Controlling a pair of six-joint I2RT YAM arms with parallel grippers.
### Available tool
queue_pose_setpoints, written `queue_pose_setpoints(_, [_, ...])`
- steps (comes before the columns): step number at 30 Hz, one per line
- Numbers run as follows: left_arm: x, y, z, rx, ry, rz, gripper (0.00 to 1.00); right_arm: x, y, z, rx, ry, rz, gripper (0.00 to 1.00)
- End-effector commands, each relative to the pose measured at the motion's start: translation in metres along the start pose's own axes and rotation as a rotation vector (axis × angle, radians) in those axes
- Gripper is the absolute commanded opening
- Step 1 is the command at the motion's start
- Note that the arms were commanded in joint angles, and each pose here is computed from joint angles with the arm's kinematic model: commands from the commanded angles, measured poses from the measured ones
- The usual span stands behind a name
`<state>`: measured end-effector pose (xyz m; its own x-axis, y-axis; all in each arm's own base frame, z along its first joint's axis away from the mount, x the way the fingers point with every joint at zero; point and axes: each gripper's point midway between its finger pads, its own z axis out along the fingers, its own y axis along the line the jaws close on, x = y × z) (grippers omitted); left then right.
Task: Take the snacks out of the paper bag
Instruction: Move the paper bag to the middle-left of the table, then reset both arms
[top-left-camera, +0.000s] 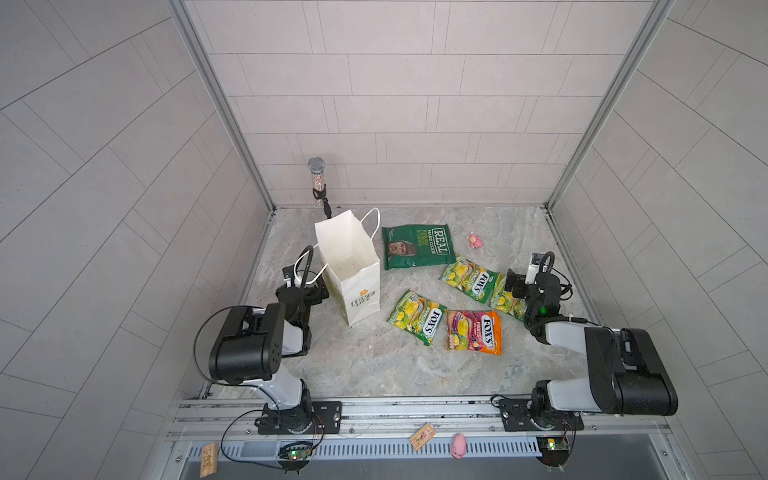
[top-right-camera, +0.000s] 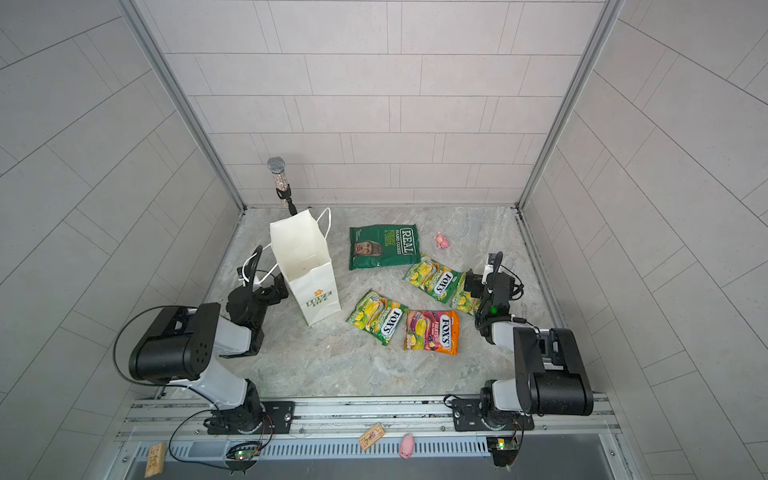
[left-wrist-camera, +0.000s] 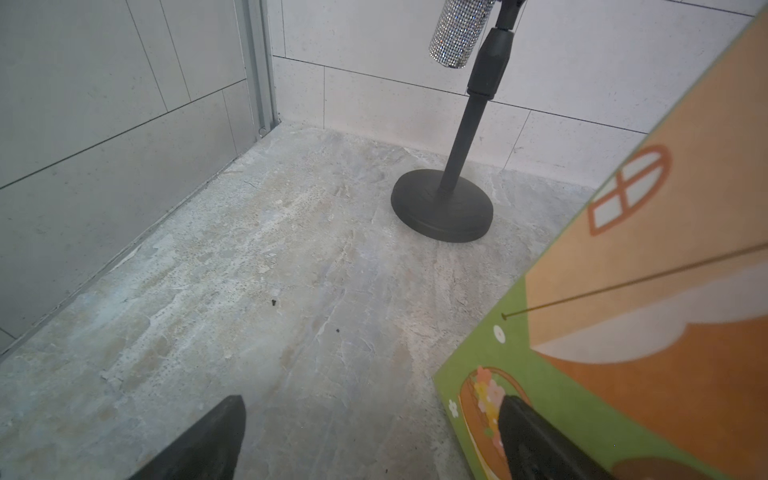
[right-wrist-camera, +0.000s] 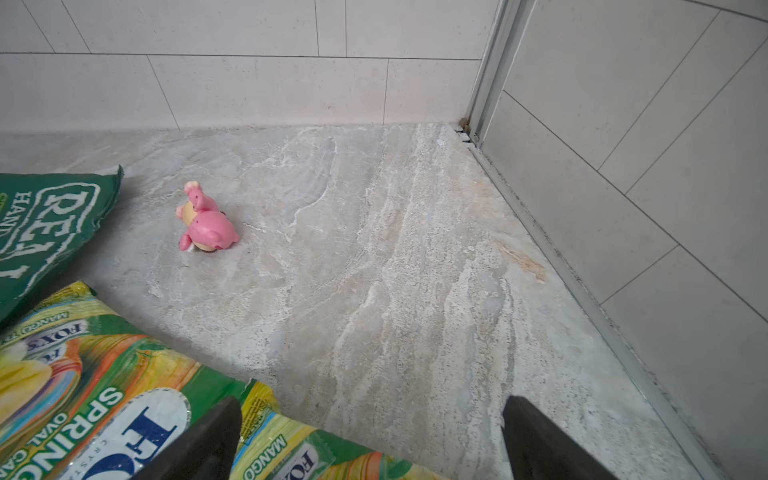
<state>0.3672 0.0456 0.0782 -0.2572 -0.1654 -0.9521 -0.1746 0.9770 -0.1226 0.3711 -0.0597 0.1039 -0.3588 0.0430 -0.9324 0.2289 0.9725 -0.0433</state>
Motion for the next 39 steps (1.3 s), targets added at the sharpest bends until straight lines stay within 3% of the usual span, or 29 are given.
queue_pose_setpoints(1, [-0.016, -0.001, 0.001, -0.006, -0.059, 0.01, 1.0, -0.012, 0.01, 0.005, -0.05, -0.03, 0.01, 0.99])
queue_pose_setpoints(3, [-0.016, 0.0, 0.001, -0.006, -0.057, 0.01, 1.0, -0.01, 0.012, 0.008, -0.058, -0.019, 0.047, 0.99])
queue_pose_setpoints(9, [-0.016, -0.001, 0.002, -0.008, -0.056, 0.01, 1.0, 0.002, 0.04, 0.008, -0.088, -0.129, -0.07, 0.99])
queue_pose_setpoints(16, [-0.016, -0.001, 0.001, -0.007, -0.058, 0.01, 1.0, 0.006, 0.035, 0.016, -0.039, -0.045, -0.082, 0.99])
queue_pose_setpoints(38, [-0.006, -0.012, 0.01, 0.023, 0.026, 0.058, 1.0, 0.004, 0.035, 0.017, -0.038, -0.059, -0.08, 0.99])
queue_pose_setpoints(39, [-0.016, -0.013, 0.015, 0.025, 0.004, 0.057, 1.0, 0.005, 0.035, 0.016, -0.036, -0.059, -0.08, 0.99])
